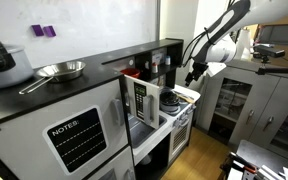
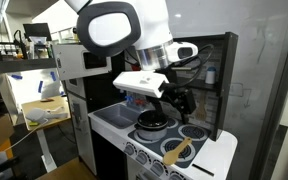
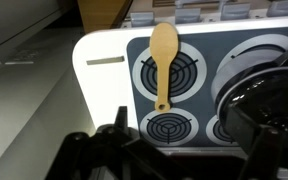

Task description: Remove the wooden spoon from the sink and put it on the stove

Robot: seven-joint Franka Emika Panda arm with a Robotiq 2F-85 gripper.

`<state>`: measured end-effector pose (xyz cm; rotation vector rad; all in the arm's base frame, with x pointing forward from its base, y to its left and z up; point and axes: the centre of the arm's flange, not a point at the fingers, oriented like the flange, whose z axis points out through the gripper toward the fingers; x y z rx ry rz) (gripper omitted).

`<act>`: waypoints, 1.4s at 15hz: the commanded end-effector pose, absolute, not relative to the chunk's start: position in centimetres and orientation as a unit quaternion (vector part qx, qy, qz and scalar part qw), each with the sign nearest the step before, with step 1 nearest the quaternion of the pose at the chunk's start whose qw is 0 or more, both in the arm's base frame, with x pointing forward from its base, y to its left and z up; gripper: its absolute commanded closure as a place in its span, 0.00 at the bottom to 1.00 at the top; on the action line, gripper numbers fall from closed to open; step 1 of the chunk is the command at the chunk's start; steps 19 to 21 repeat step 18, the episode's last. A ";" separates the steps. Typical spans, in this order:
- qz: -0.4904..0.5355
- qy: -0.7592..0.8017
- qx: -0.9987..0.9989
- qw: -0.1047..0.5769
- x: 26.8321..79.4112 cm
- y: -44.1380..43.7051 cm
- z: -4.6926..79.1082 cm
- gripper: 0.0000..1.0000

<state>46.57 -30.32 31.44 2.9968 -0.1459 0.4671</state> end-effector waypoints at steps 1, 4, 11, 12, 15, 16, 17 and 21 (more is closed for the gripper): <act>0.134 -0.055 0.989 0.040 42.7 -27.9 34.4 0.00; 0.120 -0.055 0.991 0.032 39.8 -25.9 36.5 0.00; 0.096 -0.022 0.995 0.030 34.4 -19.3 40.7 0.00; 0.095 -0.007 0.995 0.025 33.9 -18.3 41.1 0.00; 0.092 0.013 0.995 0.018 34.5 -17.5 41.0 0.00; 0.096 0.019 0.995 0.015 34.2 -16.8 41.3 0.00; 0.099 0.016 0.995 0.015 34.1 -16.8 41.4 0.00; 0.098 0.015 0.995 0.014 34.0 -17.0 41.3 0.00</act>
